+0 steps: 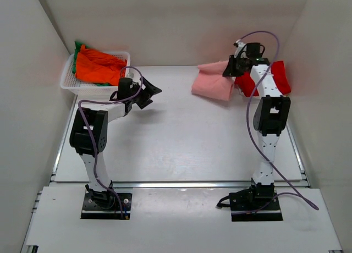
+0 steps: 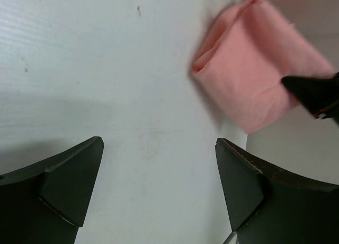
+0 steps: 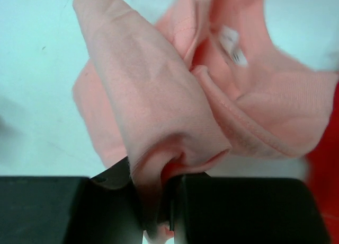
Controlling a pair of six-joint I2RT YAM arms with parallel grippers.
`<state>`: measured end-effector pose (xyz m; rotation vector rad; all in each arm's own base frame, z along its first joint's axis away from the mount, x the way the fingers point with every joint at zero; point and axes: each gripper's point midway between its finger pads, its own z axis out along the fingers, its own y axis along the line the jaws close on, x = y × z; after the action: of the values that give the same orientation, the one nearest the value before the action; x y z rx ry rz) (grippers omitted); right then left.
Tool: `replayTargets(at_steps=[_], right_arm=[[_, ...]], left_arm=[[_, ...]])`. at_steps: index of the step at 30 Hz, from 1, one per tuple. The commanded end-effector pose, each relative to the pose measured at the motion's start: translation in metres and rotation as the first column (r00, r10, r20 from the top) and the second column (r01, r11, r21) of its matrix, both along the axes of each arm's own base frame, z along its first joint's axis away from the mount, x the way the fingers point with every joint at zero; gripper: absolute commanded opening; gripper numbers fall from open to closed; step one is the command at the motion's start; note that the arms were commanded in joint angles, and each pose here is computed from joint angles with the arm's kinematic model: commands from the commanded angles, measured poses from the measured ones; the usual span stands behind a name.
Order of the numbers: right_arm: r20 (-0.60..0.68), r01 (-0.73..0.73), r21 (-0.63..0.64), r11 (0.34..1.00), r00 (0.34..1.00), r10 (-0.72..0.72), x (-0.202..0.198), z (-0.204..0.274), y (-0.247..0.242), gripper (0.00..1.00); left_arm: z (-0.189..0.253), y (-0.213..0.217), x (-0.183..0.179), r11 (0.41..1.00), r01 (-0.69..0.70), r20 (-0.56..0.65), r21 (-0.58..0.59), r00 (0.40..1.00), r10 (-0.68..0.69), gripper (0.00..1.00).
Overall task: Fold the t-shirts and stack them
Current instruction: Put the neatly folded tshirt into the corner of the board with the right arm
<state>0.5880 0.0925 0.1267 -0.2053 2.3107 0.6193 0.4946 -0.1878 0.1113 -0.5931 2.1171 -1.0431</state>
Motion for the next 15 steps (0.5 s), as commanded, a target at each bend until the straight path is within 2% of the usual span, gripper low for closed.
replayTargets(at_steps=[1, 4, 8, 10, 15], right_arm=[[0.286, 0.068, -0.156, 0.985, 0.958, -0.021, 0.012, 0.113, -0.063, 0.0], [0.349, 0.166, -0.22, 0.961, 0.933, -0.081, 0.013, 0.133, -0.114, 0.01], [0.381, 0.286, -0.303, 0.909, 0.911, -0.159, 0.017, 0.136, -0.179, 0.0], [0.37, 0.316, -0.336, 0.887, 0.911, -0.184, 0.019, 0.123, -0.204, 0.0], [0.387, 0.4, -0.487, 0.776, 0.896, -0.219, 0.034, 0.089, -0.254, 0.0]], left_arm=[[0.014, -0.009, -0.017, 0.997, 0.073, 0.038, -0.004, 0.997, -0.073, 0.99], [0.003, -0.01, -0.026, 0.995, 0.097, 0.011, 0.014, 0.995, -0.098, 0.99], [0.005, -0.012, -0.033, 0.992, 0.126, 0.005, 0.009, 0.992, -0.126, 0.99], [0.002, -0.012, -0.038, 0.992, 0.13, -0.007, 0.009, 0.992, -0.129, 0.98], [0.008, -0.019, -0.047, 0.978, 0.203, 0.027, 0.045, 0.979, -0.204, 0.98]])
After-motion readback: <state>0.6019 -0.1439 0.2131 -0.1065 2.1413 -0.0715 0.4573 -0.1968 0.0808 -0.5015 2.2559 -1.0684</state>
